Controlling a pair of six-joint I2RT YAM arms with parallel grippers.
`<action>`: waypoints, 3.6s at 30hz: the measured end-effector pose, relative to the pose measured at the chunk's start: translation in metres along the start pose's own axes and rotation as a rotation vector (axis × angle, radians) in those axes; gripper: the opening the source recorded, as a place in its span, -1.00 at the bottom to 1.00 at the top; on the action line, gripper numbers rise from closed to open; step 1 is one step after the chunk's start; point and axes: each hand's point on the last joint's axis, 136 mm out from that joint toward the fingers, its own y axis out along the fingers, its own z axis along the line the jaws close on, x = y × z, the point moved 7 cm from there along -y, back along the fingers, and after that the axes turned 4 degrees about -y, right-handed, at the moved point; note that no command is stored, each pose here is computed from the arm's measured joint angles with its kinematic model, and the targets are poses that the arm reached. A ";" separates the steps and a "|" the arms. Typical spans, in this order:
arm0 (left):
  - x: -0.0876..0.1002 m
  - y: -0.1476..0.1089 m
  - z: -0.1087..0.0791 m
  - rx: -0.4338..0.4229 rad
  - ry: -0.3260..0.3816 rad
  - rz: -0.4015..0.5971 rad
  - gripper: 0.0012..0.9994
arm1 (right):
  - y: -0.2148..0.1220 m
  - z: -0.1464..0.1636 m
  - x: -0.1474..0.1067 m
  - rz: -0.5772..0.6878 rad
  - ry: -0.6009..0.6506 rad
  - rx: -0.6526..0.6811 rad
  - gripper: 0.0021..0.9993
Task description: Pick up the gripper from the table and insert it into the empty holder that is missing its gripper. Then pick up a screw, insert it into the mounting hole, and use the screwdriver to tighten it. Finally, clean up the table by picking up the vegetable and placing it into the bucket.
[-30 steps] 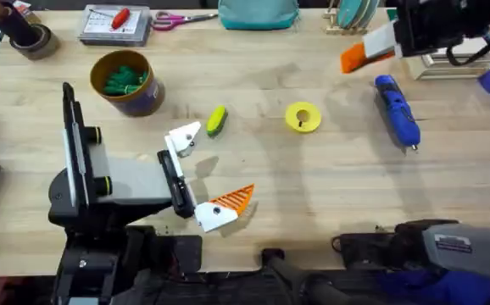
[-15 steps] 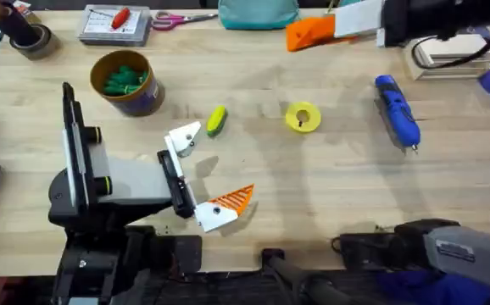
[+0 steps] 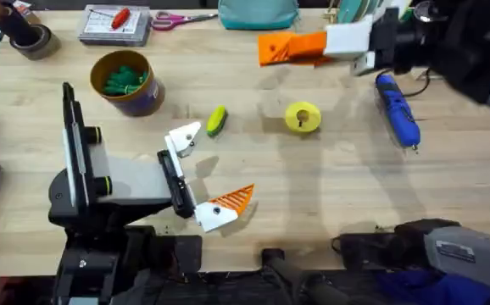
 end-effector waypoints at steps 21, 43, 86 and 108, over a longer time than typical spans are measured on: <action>0.000 0.000 0.000 0.000 0.000 0.000 0.97 | 0.003 -0.036 -0.032 0.102 0.275 0.182 -0.99; 0.000 0.000 0.000 0.000 0.000 0.000 0.97 | 0.053 -0.038 -0.061 0.266 0.316 0.263 -0.99; 0.000 0.000 0.000 0.000 0.000 0.000 0.97 | 0.087 -0.036 -0.110 0.176 0.454 0.197 -0.99; 0.000 0.000 0.000 0.000 0.000 0.000 0.97 | 0.101 -0.022 -0.120 0.218 0.395 0.237 -0.99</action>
